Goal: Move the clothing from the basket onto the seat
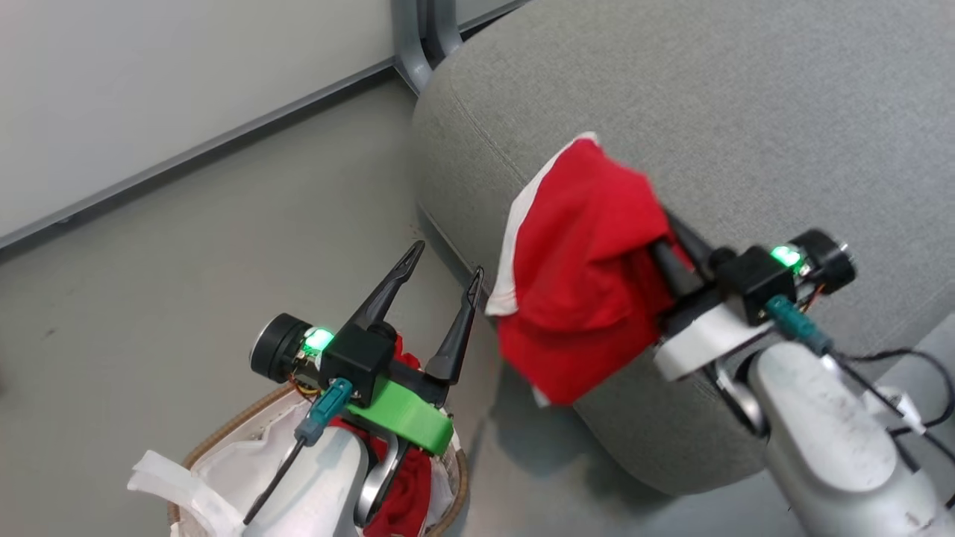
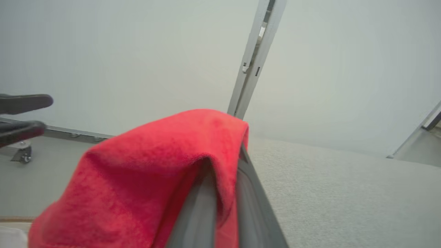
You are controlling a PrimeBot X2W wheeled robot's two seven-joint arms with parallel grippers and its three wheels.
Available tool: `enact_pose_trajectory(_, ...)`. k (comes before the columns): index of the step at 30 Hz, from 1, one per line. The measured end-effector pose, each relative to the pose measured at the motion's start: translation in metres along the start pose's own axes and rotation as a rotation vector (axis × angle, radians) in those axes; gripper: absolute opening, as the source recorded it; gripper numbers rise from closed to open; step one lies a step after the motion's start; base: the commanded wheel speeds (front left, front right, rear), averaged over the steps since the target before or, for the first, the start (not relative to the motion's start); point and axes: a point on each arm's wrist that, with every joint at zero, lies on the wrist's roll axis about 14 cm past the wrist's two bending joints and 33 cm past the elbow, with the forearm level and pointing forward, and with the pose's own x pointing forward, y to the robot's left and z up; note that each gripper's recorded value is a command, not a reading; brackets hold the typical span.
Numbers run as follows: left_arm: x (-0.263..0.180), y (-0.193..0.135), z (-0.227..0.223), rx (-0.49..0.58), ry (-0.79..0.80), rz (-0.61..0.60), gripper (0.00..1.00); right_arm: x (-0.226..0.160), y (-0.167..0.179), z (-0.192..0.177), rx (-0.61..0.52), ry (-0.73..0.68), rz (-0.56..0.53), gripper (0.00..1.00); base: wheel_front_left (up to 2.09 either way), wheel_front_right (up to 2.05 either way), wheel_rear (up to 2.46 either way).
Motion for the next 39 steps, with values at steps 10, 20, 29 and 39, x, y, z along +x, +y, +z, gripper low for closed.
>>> enact_pose_trajectory(10,0.017,0.016,-0.032,-0.025,0.035,-0.052,1.00,0.048,-0.144,0.035,-0.375,0.001,-0.204,0.00,0.00,0.00,0.00)
enact_pose_trajectory(20,0.016,0.065,-0.079,-0.088,0.078,0.020,1.00,0.071,-0.206,-0.065,-0.331,0.254,-0.361,0.00,0.00,0.00,0.00)
enact_pose_trajectory(29,-0.013,0.114,-0.108,-0.105,0.141,0.171,1.00,0.056,-0.176,-0.159,-0.218,0.422,-0.373,1.00,0.00,0.00,0.00)
enact_pose_trajectory(39,-0.036,0.142,-0.087,-0.079,0.124,0.301,1.00,0.044,-0.131,-0.137,-0.143,0.333,-0.298,1.00,0.00,0.00,0.00)
